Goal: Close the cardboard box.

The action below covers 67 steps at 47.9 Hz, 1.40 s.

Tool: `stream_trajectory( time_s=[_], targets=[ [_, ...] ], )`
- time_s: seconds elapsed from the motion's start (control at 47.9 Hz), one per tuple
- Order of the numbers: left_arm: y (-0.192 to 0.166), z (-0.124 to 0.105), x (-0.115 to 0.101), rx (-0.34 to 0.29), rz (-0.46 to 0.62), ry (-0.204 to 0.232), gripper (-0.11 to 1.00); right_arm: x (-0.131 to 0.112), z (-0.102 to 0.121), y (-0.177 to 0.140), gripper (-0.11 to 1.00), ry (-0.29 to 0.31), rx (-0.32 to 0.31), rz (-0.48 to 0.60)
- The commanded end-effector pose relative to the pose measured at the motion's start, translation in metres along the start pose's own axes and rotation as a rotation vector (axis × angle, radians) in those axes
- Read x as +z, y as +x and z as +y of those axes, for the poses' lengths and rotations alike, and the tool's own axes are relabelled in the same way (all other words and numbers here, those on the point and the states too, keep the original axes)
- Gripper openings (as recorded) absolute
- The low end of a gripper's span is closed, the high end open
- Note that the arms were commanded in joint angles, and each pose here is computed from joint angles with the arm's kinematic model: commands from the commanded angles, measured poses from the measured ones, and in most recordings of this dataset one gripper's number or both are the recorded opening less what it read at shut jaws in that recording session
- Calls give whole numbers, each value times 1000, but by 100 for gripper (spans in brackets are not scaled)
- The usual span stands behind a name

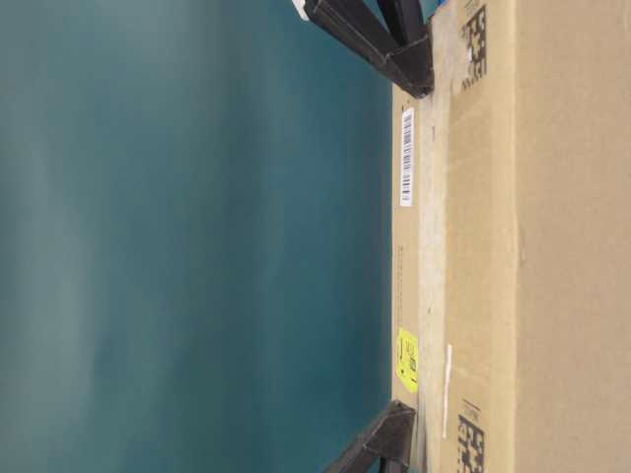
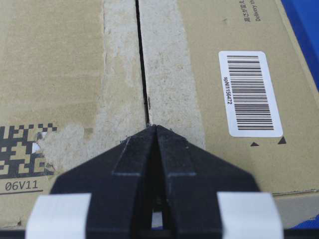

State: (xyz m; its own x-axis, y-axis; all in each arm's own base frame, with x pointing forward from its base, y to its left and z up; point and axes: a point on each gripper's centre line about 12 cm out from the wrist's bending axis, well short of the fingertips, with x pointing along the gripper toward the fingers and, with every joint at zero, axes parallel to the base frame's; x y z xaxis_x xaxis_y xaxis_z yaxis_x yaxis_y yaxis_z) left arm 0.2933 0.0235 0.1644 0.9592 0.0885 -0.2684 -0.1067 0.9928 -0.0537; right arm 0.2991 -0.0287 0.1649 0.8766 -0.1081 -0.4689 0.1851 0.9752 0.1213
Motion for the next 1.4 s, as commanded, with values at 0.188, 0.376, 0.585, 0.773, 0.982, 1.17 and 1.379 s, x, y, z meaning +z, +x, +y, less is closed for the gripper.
stream_trajectory(
  time_s=[0.188, 0.376, 0.585, 0.773, 0.982, 1.17, 1.379],
  targets=[
    [2, -3, -2, -9, -21, 8, 0, 3, -1, 0, 0, -1, -2, -9],
    [1, -3, -6, -12, -13, 9, 0, 2, -1, 0, 0, -1, -2, -5],
    [-1, -7, -7, -23, -9, 13, 0, 2, -1, 0, 0, -1, -3, -7],
    [-1, -7, -9, -23, -3, 13, 0, 2, -1, 0, 0, -1, -3, -7],
    [-1, -10, -7, -34, -23, 15, 0, 3, -1, 0, 0, -1, -3, -8],
    [-1, -11, -5, -38, -35, 16, 0, 2, -1, 0, 0, -1, -3, -7],
    [-1, -11, -6, -37, -30, 16, 0, 2, -1, 0, 0, -1, -3, -7]
  ],
)
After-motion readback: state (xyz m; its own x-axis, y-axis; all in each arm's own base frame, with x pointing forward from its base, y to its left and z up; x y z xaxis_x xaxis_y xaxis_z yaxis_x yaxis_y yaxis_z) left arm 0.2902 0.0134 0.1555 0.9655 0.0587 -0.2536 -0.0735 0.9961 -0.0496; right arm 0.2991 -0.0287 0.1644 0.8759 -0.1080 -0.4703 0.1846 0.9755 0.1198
